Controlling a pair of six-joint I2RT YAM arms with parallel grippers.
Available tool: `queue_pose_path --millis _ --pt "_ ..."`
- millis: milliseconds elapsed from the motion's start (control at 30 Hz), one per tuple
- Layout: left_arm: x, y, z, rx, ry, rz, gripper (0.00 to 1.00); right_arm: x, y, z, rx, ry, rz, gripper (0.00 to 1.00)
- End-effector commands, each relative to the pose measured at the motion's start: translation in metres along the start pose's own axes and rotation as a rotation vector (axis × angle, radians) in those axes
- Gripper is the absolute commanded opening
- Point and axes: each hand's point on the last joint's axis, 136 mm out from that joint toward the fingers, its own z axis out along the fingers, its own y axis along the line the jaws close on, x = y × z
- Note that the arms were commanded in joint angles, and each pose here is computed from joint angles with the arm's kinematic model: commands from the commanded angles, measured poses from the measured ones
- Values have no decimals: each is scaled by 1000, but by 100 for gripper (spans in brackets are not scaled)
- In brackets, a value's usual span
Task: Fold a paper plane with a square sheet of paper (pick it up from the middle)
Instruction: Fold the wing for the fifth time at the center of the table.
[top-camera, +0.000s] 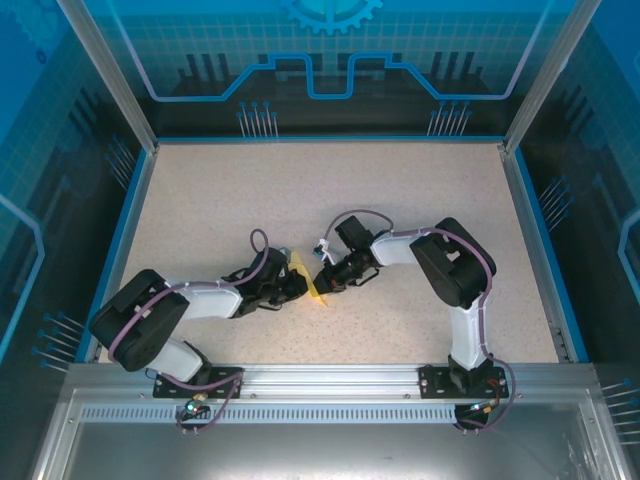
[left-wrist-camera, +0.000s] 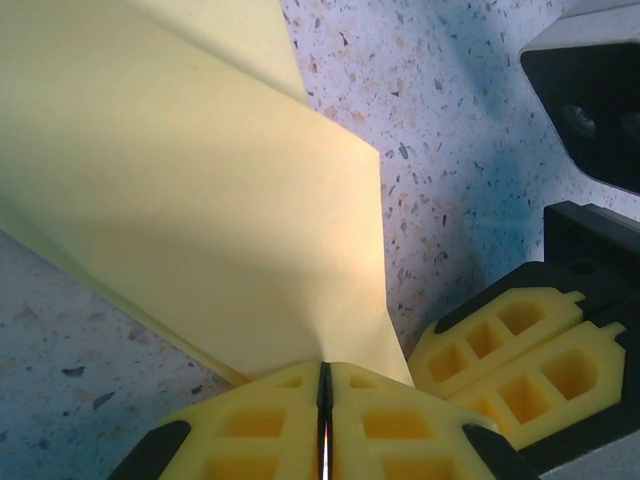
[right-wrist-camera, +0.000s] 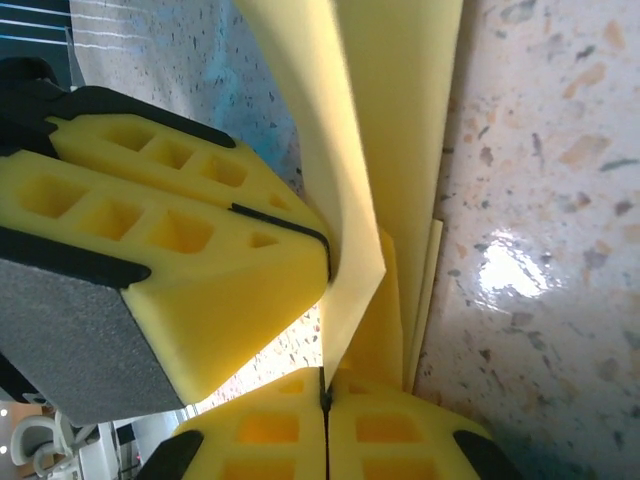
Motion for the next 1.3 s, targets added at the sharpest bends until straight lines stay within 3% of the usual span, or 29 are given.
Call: queue_pose_path --millis 0,333,867,1100,1267 --pt "-4 4 3 -30 -24 15 10 2 -7 -2 13 21 34 9" --pt "-5 10 6 -81 -10 6 10 -1 8 -7 24 27 -37 17" --pt "-2 20 8 -146 19 -15 9 11 -12 -6 111 65 -30 11" --pt "0 23 9 -160 27 -24 9 -3 18 -38 139 -62 -110 19" --pt "1 22 9 -155 31 -29 5 1 19 -36 154 -67 -125 11"
